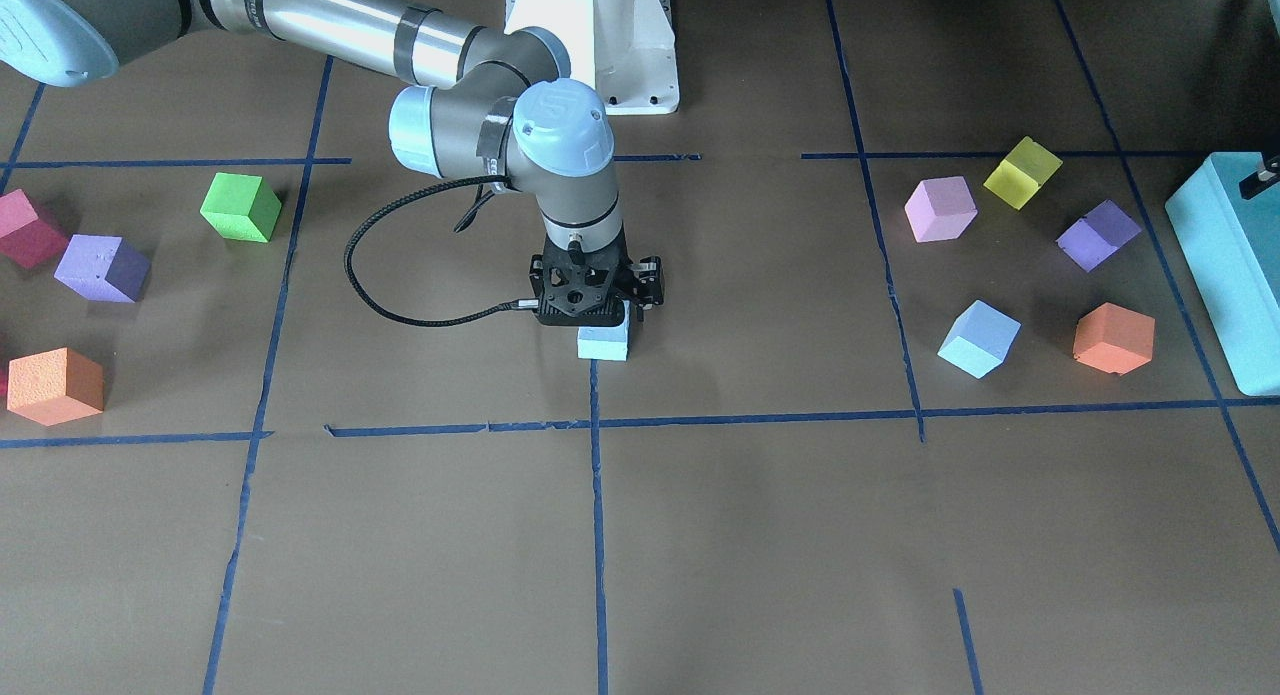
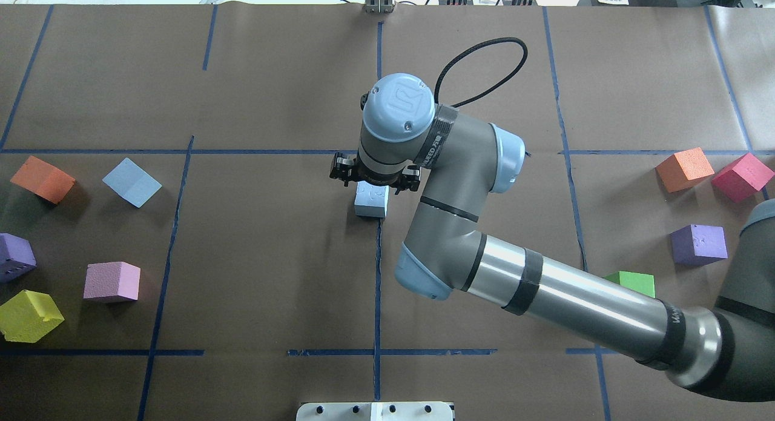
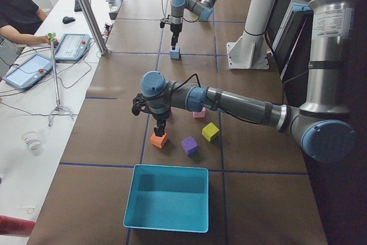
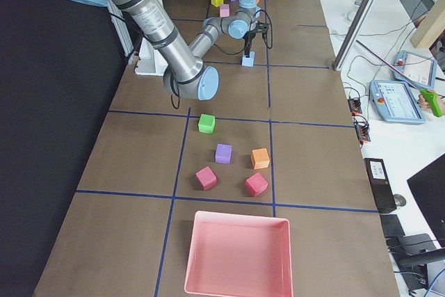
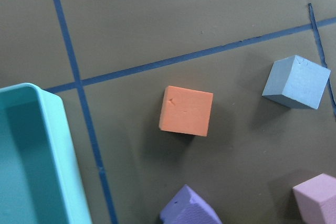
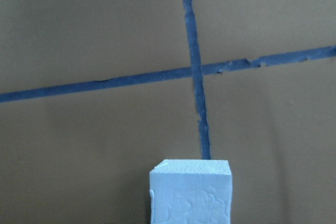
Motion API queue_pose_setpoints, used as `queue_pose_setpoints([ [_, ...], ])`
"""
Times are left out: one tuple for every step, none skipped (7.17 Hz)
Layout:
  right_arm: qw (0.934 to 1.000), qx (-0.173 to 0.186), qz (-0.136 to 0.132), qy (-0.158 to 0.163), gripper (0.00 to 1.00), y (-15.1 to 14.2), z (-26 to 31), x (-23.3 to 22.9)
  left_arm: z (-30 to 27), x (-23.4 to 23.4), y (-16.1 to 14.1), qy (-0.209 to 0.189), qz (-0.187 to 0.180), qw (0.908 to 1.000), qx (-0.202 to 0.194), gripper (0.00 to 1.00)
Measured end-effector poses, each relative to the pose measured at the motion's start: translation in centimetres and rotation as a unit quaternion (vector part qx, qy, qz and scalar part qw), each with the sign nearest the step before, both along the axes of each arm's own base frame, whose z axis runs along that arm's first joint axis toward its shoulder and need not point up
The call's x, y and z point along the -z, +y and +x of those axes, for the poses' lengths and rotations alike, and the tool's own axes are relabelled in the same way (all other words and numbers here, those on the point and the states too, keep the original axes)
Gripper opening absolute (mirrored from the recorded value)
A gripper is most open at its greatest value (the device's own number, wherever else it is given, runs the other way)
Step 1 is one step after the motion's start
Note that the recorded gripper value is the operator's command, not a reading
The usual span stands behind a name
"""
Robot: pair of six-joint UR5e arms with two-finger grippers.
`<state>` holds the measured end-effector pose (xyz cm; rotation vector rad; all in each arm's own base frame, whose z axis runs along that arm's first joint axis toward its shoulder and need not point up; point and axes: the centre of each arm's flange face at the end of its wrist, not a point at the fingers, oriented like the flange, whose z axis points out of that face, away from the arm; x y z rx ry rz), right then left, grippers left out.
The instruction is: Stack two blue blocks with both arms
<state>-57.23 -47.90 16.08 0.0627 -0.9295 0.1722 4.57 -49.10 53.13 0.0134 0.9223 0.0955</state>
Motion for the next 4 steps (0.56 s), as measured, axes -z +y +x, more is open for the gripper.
queue_pose_setpoints([
  [0.9998,-0.008,0.012,-0.012,1.0,0.2,4.6,-0.5,3.9,1.7,-0.9,-0.016,-0.03,0.9992,0.023,1.0],
  [0.9993,-0.007,0.034,-0.015,1.0,0.6,9.4,-2.3,8.5,3.1,-1.4,-0.045,-0.013,0.9985,0.03,0.97],
  [0.9985,-0.001,0.054,-0.011,1.0,0.8,12.7,-4.1,12.8,4.2,-1.7,-0.056,0.04,0.9975,0.016,0.97],
  [0.9979,0.001,0.064,-0.006,1.0,0.7,14.4,-5.2,15.6,5.3,-2.5,-0.05,0.114,0.9921,-0.018,0.98],
])
